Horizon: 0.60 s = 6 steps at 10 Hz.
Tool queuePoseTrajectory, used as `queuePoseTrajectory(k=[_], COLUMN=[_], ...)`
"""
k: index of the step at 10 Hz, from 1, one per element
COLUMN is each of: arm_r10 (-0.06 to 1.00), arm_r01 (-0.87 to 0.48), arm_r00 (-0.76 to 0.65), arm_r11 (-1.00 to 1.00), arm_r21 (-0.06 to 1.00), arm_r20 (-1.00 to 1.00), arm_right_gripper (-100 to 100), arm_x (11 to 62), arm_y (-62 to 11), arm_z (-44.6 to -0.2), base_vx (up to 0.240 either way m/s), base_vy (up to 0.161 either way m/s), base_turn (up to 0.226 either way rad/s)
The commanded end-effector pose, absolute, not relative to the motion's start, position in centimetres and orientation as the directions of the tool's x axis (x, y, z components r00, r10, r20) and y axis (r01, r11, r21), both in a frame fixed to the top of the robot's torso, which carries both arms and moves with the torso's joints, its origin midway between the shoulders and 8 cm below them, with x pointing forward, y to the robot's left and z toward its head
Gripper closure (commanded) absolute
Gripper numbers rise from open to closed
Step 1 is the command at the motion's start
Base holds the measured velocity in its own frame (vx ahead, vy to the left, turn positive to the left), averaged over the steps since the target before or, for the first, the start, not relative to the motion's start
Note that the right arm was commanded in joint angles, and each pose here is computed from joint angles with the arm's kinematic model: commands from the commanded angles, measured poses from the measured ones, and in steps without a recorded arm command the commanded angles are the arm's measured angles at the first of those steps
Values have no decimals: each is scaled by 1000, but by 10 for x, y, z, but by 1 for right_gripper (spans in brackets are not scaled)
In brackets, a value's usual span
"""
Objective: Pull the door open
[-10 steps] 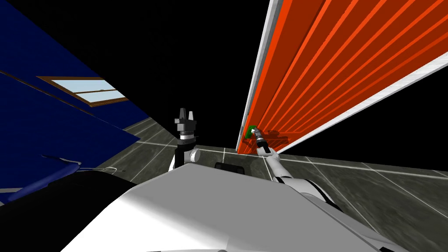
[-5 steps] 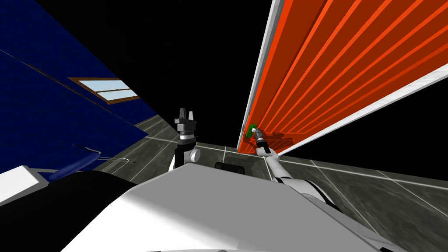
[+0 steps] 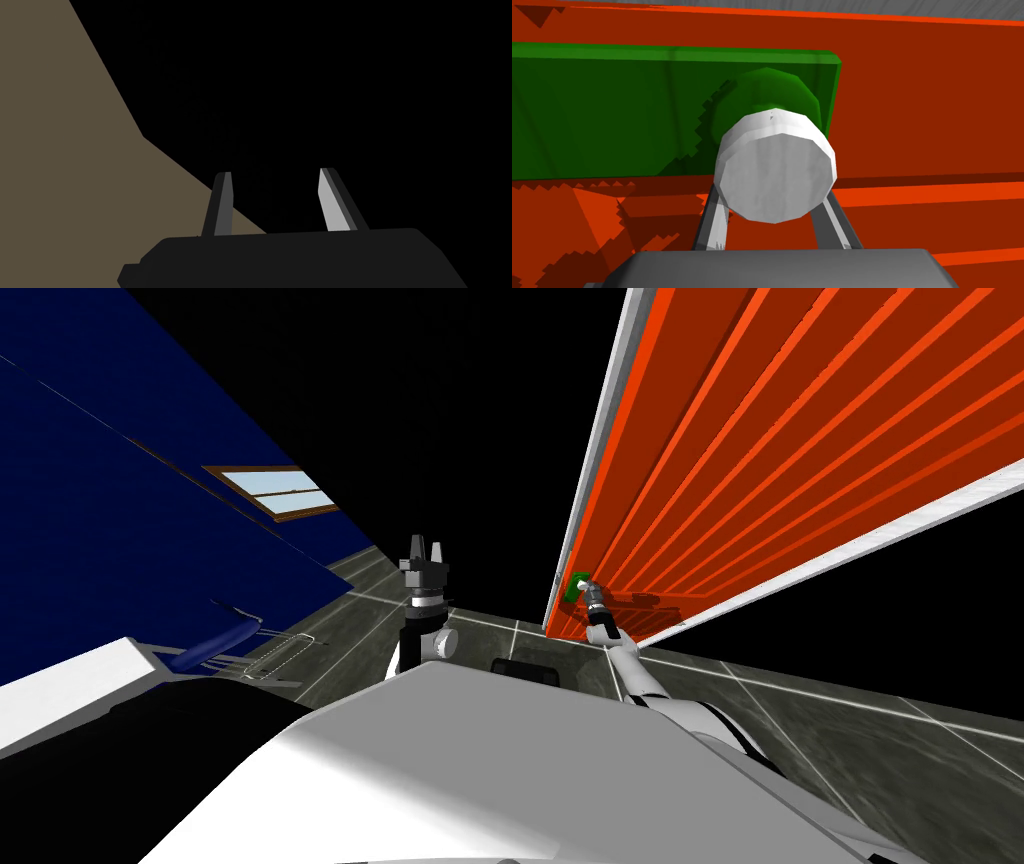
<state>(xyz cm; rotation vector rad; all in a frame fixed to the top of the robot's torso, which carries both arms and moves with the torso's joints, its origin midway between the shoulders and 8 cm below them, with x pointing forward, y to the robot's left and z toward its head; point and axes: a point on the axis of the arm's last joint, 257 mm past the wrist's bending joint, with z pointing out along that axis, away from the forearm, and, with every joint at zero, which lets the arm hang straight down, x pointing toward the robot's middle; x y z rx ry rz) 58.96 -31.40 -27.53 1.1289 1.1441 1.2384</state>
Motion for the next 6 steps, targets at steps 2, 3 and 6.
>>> queuePoseTrajectory(k=[2,3,6], arm_r10=[996,988,961], arm_r01=[-113,-114,-118], arm_r00=[0,7,21], arm_r11=[-93,-153,-272], arm_r21=[989,982,955], arm_r20=[93,155,276], arm_right_gripper=[100,100,100], arm_x=[594,593,593], arm_y=[-308,-311,-318], arm_z=[-268,-269,-270], base_vx=[-59,-55,-51], base_vy=[-53,-45,-35], base_turn=[125,85,111])
